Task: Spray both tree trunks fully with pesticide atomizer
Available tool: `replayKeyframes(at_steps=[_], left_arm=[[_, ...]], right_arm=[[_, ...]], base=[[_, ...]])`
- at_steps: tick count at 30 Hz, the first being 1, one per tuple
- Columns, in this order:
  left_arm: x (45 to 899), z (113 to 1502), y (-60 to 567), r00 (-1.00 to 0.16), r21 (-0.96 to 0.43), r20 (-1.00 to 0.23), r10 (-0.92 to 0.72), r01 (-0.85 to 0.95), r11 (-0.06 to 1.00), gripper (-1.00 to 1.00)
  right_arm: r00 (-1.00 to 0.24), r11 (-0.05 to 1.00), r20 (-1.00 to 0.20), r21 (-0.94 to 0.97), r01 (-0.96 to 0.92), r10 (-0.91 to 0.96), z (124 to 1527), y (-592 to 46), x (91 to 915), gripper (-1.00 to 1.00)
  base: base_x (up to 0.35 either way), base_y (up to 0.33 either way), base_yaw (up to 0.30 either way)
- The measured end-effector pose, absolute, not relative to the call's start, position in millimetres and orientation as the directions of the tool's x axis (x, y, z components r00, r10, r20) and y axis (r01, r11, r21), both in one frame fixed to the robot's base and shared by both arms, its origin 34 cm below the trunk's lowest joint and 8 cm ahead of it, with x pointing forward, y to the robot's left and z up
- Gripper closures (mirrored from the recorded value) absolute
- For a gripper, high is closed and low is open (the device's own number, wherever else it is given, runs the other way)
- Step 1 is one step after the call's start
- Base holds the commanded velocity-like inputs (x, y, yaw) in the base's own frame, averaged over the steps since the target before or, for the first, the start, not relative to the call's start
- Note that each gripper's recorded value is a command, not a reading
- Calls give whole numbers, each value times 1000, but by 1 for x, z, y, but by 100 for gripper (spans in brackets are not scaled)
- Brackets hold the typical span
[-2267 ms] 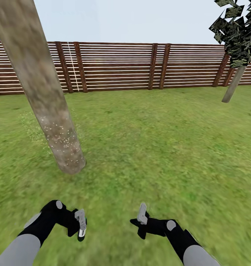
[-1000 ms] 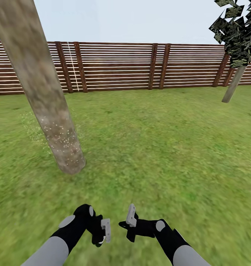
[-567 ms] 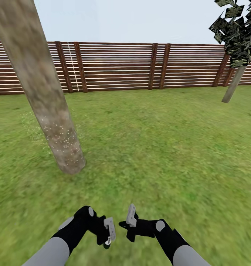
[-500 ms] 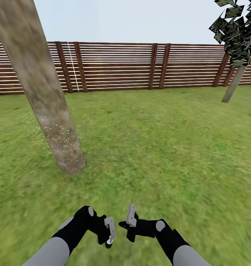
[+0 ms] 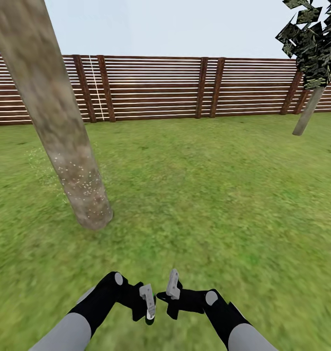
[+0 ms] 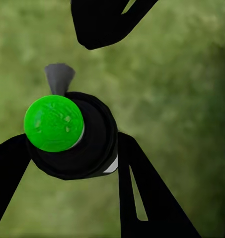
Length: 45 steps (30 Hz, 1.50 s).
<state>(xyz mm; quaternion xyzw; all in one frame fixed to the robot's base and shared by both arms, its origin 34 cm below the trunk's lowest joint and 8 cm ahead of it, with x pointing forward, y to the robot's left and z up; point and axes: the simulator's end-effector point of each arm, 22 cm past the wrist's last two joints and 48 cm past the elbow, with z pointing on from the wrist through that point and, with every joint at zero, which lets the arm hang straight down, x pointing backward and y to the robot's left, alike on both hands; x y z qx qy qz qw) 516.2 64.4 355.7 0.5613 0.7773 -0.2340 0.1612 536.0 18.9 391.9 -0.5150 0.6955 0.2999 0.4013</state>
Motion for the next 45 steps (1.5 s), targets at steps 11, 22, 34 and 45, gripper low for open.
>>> replayKeyframes(at_steps=[11, 22, 34, 45], left_arm=[[515, 357, 62, -320, -190, -518, 793, 947, 258, 100], [513, 357, 62, -316, -194, -517, 795, 948, 251, 100], [504, 360, 57, -305, -224, -527, 793, 950, 216, 100], [505, 360, 59, -306, -224, -525, 794, 950, 218, 100]], right_arm=[[-146, 287, -867, 3, -958, -477, 391, 19, 535, 100], [-145, 286, -866, 2, -958, -479, 391, 19, 535, 100], [-145, 285, -866, 2, -958, -479, 391, 19, 535, 100], [-146, 285, -865, 4, -959, -479, 391, 19, 534, 100]], base=[[0, 0, 0], [0, 0, 0], [0, 0, 0], [0, 0, 0]])
